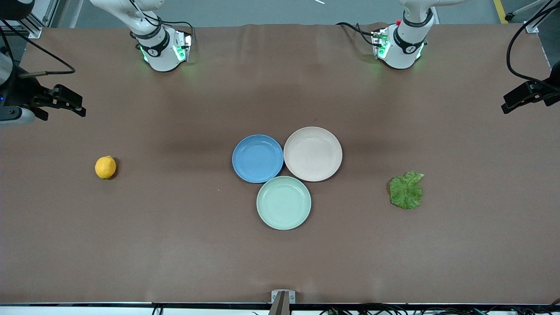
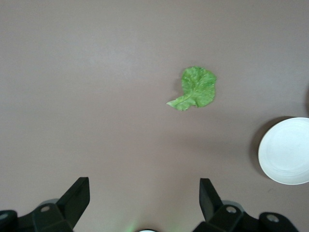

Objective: Pick lemon and lettuce from plates

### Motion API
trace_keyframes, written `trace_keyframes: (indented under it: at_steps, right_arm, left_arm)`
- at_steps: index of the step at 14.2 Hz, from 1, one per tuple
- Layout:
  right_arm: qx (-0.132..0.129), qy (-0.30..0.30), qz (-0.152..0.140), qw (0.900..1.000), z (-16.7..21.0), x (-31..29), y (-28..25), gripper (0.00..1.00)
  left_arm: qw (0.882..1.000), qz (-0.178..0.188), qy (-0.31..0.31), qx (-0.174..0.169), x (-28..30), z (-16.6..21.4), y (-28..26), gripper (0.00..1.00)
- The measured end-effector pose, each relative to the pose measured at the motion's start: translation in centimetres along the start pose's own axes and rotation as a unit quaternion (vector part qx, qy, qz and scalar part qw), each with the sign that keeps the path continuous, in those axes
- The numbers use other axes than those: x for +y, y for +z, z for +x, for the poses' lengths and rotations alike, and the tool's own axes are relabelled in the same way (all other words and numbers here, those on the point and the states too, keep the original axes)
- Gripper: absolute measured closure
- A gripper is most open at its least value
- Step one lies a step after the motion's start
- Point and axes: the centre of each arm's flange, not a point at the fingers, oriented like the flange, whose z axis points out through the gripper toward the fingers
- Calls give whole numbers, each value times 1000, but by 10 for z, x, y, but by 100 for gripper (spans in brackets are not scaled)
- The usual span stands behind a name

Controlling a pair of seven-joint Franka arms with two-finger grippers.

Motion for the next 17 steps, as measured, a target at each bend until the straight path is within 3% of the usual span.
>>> trace_keyframes:
  at_steps: [3,11,17]
  right_arm:
    - [10,0,-1,1000,0,0,-9,0]
    - [57,7,-5,998,-1,8,-53,0]
    - [55,8,-12,998,3,11,-51,0]
  left_arm:
    - [1000,-18,2,11,2,3,-1,0]
    - [999,-20,40,12,4,3,2,0]
    - [998,-19,61,13,3,3,1,0]
